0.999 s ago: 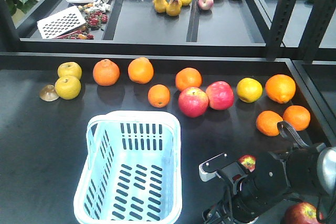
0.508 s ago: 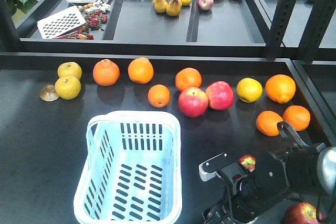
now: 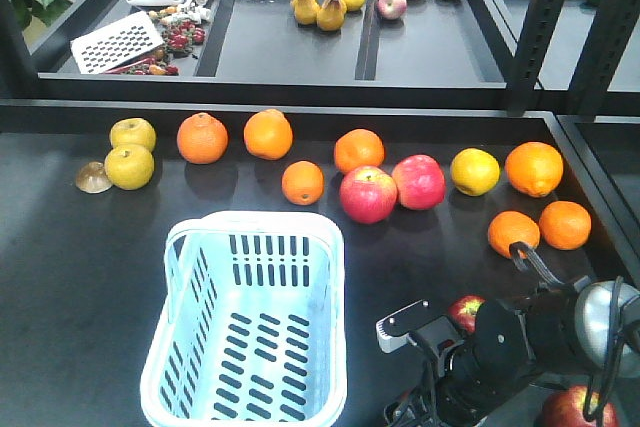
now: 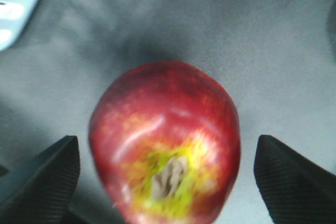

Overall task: Pick three apples into basket with both arms
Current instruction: 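Reach the right gripper down over a red apple near the robot, then close the right gripper on the red apple and lift it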

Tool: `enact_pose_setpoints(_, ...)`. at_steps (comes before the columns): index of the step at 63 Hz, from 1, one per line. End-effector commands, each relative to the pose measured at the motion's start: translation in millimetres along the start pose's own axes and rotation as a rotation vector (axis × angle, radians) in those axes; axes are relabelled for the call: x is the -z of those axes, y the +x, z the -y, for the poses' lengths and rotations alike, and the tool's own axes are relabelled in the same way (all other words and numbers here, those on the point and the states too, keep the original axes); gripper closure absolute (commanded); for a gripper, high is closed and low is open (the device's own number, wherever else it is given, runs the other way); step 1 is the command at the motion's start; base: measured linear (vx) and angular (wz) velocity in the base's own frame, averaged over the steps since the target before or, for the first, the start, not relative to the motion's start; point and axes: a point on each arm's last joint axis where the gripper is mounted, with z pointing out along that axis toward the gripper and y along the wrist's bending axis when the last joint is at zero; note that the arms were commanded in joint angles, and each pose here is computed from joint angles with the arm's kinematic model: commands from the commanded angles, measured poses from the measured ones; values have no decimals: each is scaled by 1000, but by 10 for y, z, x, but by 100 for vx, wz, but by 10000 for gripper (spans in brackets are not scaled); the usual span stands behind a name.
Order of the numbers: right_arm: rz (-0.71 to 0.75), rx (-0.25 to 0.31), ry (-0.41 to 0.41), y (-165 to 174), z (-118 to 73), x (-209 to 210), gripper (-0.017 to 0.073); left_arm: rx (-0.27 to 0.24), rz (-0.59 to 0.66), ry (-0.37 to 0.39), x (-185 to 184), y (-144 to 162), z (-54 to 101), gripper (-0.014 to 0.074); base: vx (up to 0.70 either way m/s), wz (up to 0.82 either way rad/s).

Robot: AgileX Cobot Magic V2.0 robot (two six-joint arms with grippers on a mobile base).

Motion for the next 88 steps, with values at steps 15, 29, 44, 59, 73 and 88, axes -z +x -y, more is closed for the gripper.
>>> enact_pose_setpoints(15,82,5,13,-116,4,91,-71,0,75,1,21,-125,-17,8,0,0)
enact_pose_setpoints(29,122,-1,27,-156,20,73,-66,0,75,1,21,-125,-17,8,0,0)
enact_pose_setpoints(44,126,-1,28,-160,21,74,-60,0,75,1,21,-125,-17,8,0,0)
enact_pose_setpoints(59,122,-2,26,-156,19,73,-57,0,75,1,21,-125,-17,8,0,0)
enact_pose_setpoints(73,102,-3,20,-137,15,62,-48,0,75,1,21,-125,-17,8,0,0)
enact_pose_setpoints(88,51,-11,17,-98,26,-63,-38,0,75,1,21,-125,-17,8,0,0)
